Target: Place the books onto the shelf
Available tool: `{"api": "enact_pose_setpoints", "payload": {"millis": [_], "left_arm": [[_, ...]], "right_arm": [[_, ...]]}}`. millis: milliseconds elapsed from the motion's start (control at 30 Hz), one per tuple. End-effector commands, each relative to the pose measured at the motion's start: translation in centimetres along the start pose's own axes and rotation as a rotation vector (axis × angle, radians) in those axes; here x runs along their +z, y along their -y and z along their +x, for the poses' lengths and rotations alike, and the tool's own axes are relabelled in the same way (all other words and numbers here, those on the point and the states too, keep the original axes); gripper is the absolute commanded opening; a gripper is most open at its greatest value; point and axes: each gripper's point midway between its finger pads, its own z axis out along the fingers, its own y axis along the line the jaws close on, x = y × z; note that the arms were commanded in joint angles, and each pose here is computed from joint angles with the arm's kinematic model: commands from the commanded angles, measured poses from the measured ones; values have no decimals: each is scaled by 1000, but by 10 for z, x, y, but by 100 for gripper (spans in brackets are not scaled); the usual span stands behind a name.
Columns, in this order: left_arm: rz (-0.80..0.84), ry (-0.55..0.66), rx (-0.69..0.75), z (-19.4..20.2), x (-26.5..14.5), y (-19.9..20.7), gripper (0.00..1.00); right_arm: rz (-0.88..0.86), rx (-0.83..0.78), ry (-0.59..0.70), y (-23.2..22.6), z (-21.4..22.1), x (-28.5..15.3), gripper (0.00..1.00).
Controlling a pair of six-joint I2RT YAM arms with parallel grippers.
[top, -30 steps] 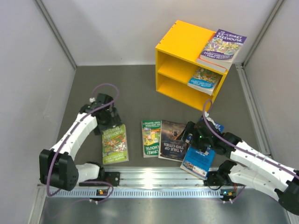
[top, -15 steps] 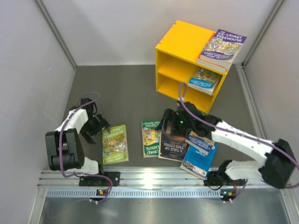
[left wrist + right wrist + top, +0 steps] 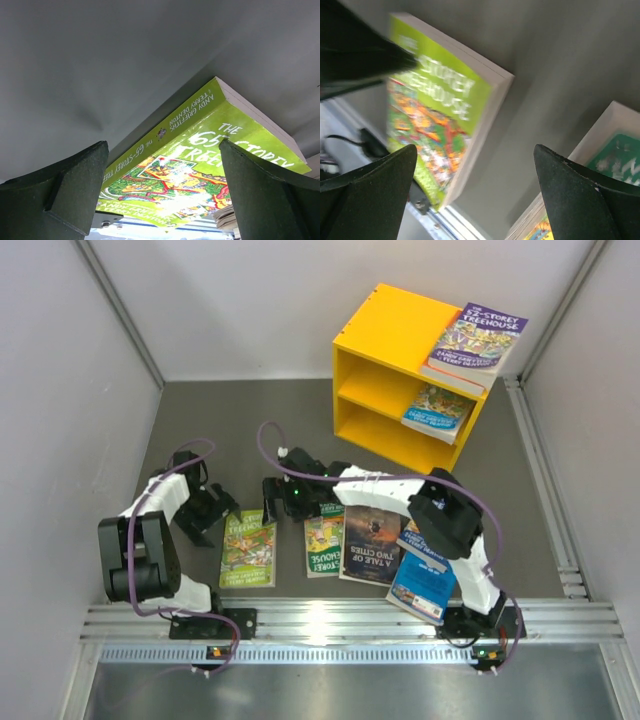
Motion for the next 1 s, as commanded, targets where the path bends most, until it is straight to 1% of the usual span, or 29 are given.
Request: {"api": "enact_pose_setpoints", "payload": {"millis": [0, 33, 100, 167, 200, 233, 267, 300, 333, 400, 467, 500, 567, 600, 667, 700, 767, 800, 833, 967], "left_arm": [[1, -34, -20, 6, 11, -1, 99], [8, -41, -23, 8, 13, 0, 99], [20, -71, -35, 16, 18, -1, 99], [77, -113, -56, 25, 23, 8, 99], [92, -152, -73, 36, 29, 6, 99], [156, -178, -89, 40, 31, 17, 98], [175, -198, -104, 46, 33, 19, 98], [177, -231, -123, 56, 38, 16, 97], [219, -248, -140, 58, 39, 23, 97], [231, -274, -160, 68, 41, 22, 95], [257, -283, -173, 70, 40, 26, 93], [268, -282, -181, 70, 38, 27, 91], [291, -287, -188, 72, 35, 30, 88], [307, -279, -194, 70, 32, 33, 88], [322, -275, -194, 69, 28, 36, 86], [328, -271, -191, 69, 25, 37, 86], [329, -257, -177, 66, 20, 38, 86], [330, -246, -167, 63, 14, 39, 86], [320, -227, -146, 61, 12, 37, 86], [337, -138, -70, 45, -12, 42, 91]], "right_arm": [[29, -36, -76, -1, 24, 17, 100], [27, -36, -79, -4, 27, 17, 100], [35, -24, -127, -2, 45, 30, 100], [31, -22, -172, -2, 64, 42, 100], [-2, -19, -177, -13, 71, 48, 100], [-21, -3, -191, -13, 79, 54, 100], [-66, 23, -226, -18, 90, 58, 100], [-150, 81, -195, -35, 84, 64, 100], [-158, 129, -218, -26, 95, 67, 100], [-210, 195, -199, -32, 91, 64, 95], [-216, 193, -163, -29, 86, 57, 80], [-210, 187, -144, -26, 80, 53, 65], [-192, 192, -98, -20, 73, 42, 50], [-183, 203, -81, -15, 67, 38, 38], [-178, 209, -42, -14, 58, 27, 28], [-172, 209, -29, -13, 54, 23, 15], [-177, 196, -2, -18, 43, 9, 6], [-147, 186, -11, -14, 45, 4, 2], [-157, 173, 2, -21, 38, -2, 0], [-222, 126, 77, -49, 16, -51, 0]]}}
